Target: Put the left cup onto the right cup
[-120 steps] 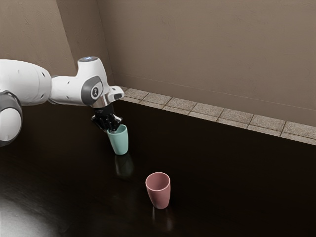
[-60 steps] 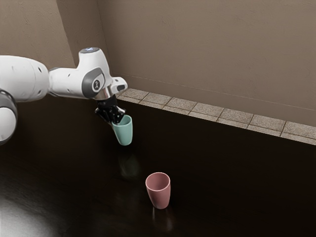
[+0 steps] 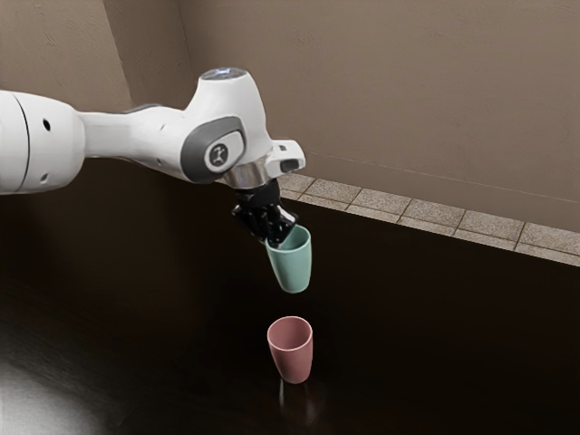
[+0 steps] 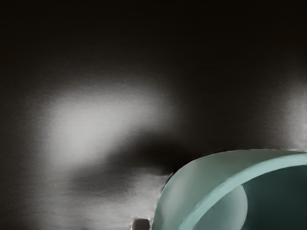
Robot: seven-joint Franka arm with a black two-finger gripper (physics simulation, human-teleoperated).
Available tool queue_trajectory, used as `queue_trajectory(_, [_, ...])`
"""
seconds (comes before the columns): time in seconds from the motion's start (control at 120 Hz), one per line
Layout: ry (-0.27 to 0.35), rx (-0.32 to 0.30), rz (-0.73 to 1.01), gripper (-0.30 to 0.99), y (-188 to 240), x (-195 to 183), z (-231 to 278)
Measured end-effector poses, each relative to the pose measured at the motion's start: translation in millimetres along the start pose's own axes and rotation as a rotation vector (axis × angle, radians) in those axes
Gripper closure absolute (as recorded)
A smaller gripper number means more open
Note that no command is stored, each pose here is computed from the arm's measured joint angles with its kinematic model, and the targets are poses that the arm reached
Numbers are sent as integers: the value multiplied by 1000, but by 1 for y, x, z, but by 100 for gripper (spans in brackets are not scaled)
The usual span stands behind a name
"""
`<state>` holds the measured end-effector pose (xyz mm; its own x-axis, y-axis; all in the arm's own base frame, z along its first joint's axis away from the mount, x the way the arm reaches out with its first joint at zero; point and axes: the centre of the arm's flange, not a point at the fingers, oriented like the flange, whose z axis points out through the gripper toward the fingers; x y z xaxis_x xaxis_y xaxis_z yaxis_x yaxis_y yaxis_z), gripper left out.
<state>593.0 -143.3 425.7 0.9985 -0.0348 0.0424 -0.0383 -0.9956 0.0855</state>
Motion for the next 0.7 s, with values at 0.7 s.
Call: queue_trajectory(0.7, [-28,-42,-133,79,18,-57,12])
